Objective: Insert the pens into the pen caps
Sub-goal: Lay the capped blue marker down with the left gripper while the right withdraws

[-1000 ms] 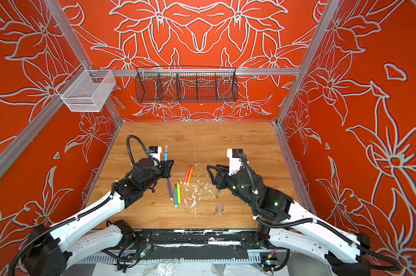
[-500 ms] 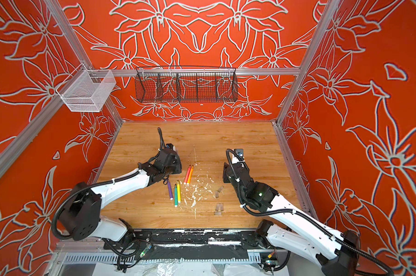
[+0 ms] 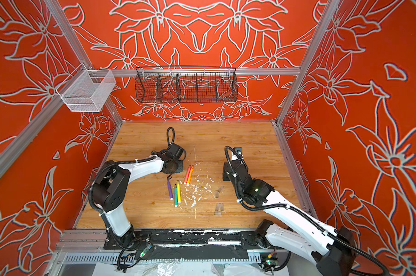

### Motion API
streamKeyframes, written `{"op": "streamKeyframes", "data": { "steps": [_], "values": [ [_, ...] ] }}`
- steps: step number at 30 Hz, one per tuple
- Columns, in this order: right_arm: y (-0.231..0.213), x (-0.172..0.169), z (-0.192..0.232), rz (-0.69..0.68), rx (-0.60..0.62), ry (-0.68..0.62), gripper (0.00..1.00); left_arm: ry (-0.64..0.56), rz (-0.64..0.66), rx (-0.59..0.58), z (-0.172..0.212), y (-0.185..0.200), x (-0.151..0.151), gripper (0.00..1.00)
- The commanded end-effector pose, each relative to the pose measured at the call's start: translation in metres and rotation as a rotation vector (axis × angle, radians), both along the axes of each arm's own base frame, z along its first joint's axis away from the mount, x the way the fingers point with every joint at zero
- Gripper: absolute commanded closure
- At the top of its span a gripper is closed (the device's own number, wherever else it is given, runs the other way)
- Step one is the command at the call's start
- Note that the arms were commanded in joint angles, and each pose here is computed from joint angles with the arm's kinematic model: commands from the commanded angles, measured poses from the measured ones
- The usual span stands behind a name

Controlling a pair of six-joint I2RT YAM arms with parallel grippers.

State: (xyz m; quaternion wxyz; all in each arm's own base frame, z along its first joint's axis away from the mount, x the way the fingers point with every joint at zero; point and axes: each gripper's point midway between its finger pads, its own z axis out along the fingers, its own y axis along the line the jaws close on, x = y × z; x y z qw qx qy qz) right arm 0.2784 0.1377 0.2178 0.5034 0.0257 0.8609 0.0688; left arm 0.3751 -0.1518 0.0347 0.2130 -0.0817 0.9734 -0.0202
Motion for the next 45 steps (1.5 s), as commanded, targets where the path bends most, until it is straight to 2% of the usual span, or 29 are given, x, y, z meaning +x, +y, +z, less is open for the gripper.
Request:
{"op": "streamKeyframes", "data": {
  "steps": [1, 5, 12, 17, 20, 28, 35, 40, 45],
  "values": [
    [0.001, 0.002, 0.006, -0.005, 0.028, -0.006, 0.48, 0.064, 0.087, 0.040, -0.008, 0.026, -0.003, 1.00],
    [0.003, 0.002, 0.005, 0.000, 0.030, 0.001, 0.48, 0.109, 0.159, 0.026, -0.018, 0.047, 0.000, 1.00],
    [0.009, 0.005, -0.002, 0.010, 0.027, 0.028, 0.48, 0.145, 0.177, 0.068, -0.025, 0.060, 0.008, 1.00],
    [0.013, 0.006, -0.007, 0.018, 0.023, 0.048, 0.48, 0.199, 0.212, 0.041, -0.032, 0.070, 0.007, 1.00],
    [0.014, 0.007, -0.008, 0.020, 0.025, 0.054, 0.48, 0.214, 0.205, 0.028, -0.030, 0.069, 0.007, 0.80],
    [0.017, 0.007, -0.012, 0.030, 0.030, 0.069, 0.48, 0.223, 0.181, 0.003, -0.032, 0.062, 0.009, 0.67],
    [0.017, 0.007, -0.011, 0.030, 0.033, 0.070, 0.48, 0.158, 0.169, -0.041, -0.008, 0.057, 0.017, 0.61],
    [0.016, 0.006, -0.011, 0.028, 0.031, 0.069, 0.49, 0.133, 0.261, 0.073, 0.026, 0.077, 0.019, 0.62],
    [0.016, 0.007, -0.011, 0.027, 0.030, 0.069, 0.48, -0.056, 0.248, 0.012, 0.054, 0.080, 0.014, 0.62]
  ]
}}
